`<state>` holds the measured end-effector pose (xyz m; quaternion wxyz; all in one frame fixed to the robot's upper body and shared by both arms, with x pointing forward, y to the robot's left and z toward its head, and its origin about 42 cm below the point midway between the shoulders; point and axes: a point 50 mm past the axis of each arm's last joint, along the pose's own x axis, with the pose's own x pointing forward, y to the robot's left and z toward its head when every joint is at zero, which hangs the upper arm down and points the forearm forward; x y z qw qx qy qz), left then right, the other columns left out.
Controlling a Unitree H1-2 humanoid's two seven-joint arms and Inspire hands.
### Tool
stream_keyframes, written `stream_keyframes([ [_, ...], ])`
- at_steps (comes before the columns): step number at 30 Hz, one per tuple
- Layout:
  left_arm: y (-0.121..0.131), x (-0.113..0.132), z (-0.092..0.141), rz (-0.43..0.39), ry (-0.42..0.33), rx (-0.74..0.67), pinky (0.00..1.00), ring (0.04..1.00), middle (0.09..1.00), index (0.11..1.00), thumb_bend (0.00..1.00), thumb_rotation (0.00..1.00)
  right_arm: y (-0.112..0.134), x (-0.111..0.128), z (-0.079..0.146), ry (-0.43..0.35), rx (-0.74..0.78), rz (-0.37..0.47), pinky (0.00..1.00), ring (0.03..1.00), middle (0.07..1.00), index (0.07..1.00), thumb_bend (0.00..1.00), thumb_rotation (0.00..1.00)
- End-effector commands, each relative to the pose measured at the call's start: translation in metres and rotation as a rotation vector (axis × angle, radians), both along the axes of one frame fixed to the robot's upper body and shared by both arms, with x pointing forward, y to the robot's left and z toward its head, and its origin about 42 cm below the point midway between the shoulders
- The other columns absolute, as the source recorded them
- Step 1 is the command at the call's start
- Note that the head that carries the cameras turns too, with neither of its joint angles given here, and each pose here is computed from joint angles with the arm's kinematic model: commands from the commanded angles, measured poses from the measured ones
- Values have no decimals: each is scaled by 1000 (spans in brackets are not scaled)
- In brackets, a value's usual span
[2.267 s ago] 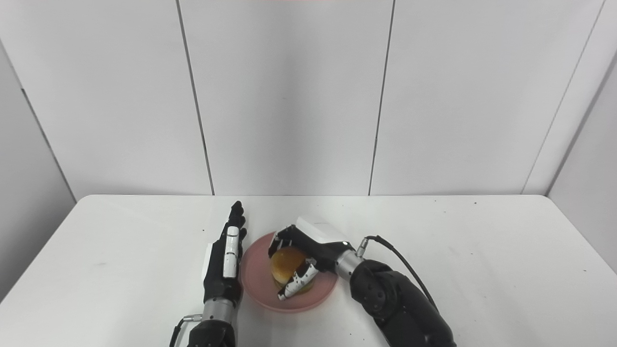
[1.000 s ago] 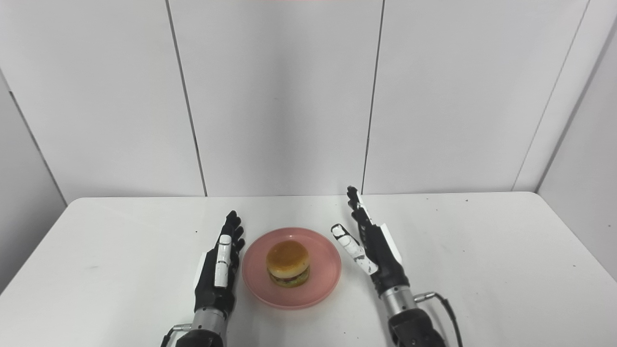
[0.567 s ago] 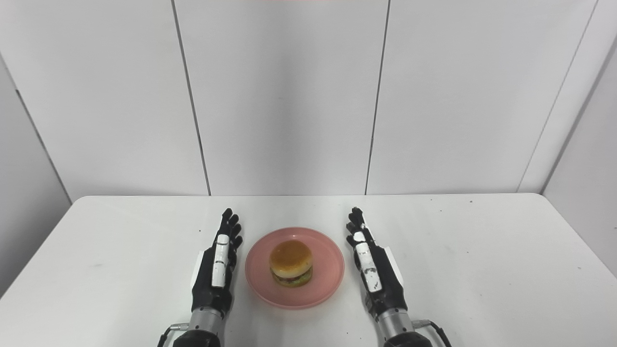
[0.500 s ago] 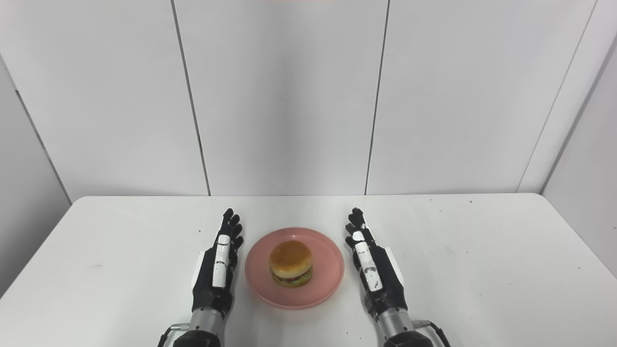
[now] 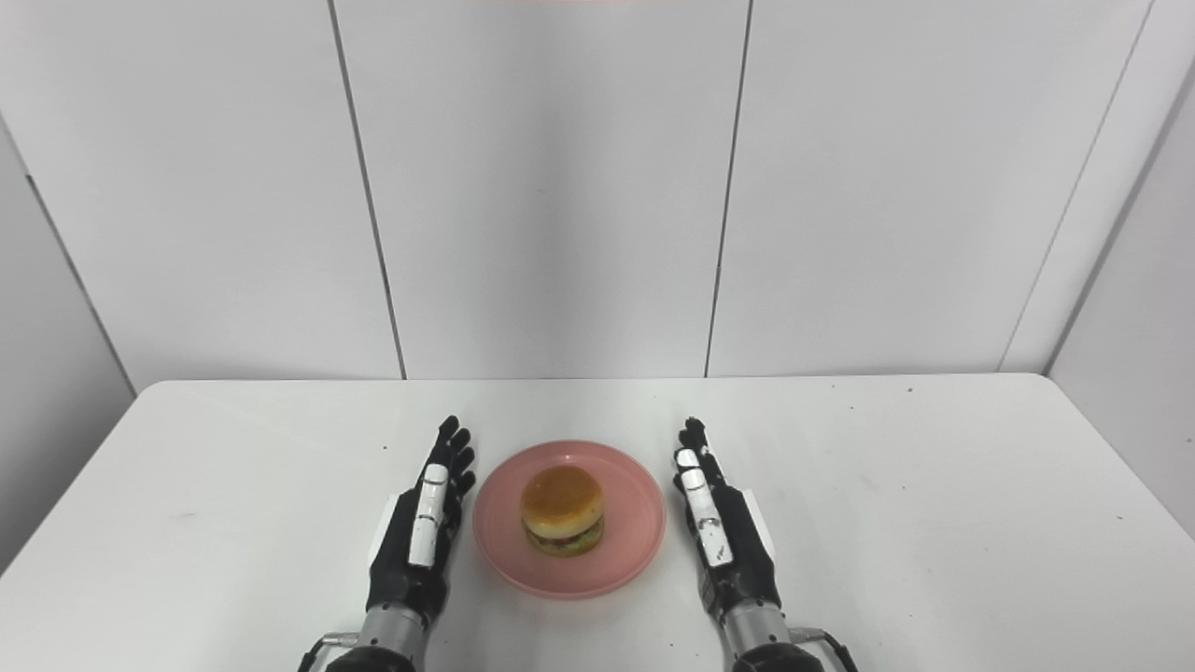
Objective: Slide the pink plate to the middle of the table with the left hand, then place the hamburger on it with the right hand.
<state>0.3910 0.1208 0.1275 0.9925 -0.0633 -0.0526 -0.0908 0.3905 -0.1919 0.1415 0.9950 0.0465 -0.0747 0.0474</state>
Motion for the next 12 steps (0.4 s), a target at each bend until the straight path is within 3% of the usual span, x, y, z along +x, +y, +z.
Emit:
stream_keyframes([
  [1,13,-6,-10,-10,39,6,1000,1000,1000,1000,612,1000,7,10,27,-135,14,1,1000,1000,1000,1000,655,921],
  [5,19,-6,-10,-15,43,17,1000,1000,1000,1000,619,1000,9,13,24,-131,43,1,1000,1000,1000,1000,688,882],
  [12,22,-6,-9,-8,55,8,1000,1000,1000,1000,624,1000,10,15,23,-150,44,-1,1000,1000,1000,1000,647,864],
])
